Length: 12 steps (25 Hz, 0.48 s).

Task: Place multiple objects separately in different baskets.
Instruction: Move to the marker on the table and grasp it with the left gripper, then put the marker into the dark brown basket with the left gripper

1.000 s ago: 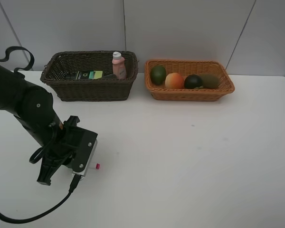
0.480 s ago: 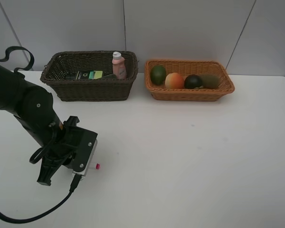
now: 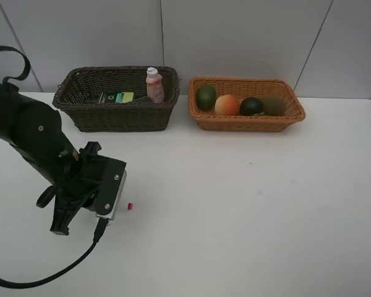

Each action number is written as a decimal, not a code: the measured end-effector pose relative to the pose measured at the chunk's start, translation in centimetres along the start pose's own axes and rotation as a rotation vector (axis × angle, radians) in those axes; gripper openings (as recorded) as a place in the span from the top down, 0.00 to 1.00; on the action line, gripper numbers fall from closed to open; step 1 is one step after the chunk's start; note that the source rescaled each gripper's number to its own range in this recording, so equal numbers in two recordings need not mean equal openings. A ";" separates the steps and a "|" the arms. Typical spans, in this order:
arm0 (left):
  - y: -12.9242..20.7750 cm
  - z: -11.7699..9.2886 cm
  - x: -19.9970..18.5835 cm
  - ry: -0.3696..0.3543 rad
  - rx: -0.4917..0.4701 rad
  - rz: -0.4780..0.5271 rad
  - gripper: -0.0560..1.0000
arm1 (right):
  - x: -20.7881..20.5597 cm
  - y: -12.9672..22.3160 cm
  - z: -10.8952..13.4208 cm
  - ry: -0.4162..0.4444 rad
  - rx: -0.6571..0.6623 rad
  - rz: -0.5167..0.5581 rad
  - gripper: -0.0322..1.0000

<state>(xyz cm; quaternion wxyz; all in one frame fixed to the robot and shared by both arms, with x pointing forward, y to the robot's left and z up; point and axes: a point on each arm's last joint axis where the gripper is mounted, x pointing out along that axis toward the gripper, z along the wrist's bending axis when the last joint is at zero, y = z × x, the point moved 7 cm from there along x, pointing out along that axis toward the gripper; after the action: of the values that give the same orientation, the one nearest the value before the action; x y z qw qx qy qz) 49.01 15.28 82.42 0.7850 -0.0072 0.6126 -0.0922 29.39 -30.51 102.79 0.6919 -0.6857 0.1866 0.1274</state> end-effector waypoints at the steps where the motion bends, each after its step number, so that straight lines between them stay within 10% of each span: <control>1: -0.2 0.3 -0.7 -0.020 -0.041 -0.014 0.91 | 0.0 0.0 0.0 0.000 0.000 0.000 0.02; 12: -3.2 6.1 -11.1 -0.295 -0.453 -0.249 0.91 | 0.0 0.0 0.0 0.000 0.000 0.000 0.02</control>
<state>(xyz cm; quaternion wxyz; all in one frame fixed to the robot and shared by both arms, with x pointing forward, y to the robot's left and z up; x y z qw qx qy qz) 51.89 13.18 95.02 0.8267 -0.2705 0.4912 -0.0466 29.39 -30.51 102.79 0.6919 -0.6857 0.1866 0.1274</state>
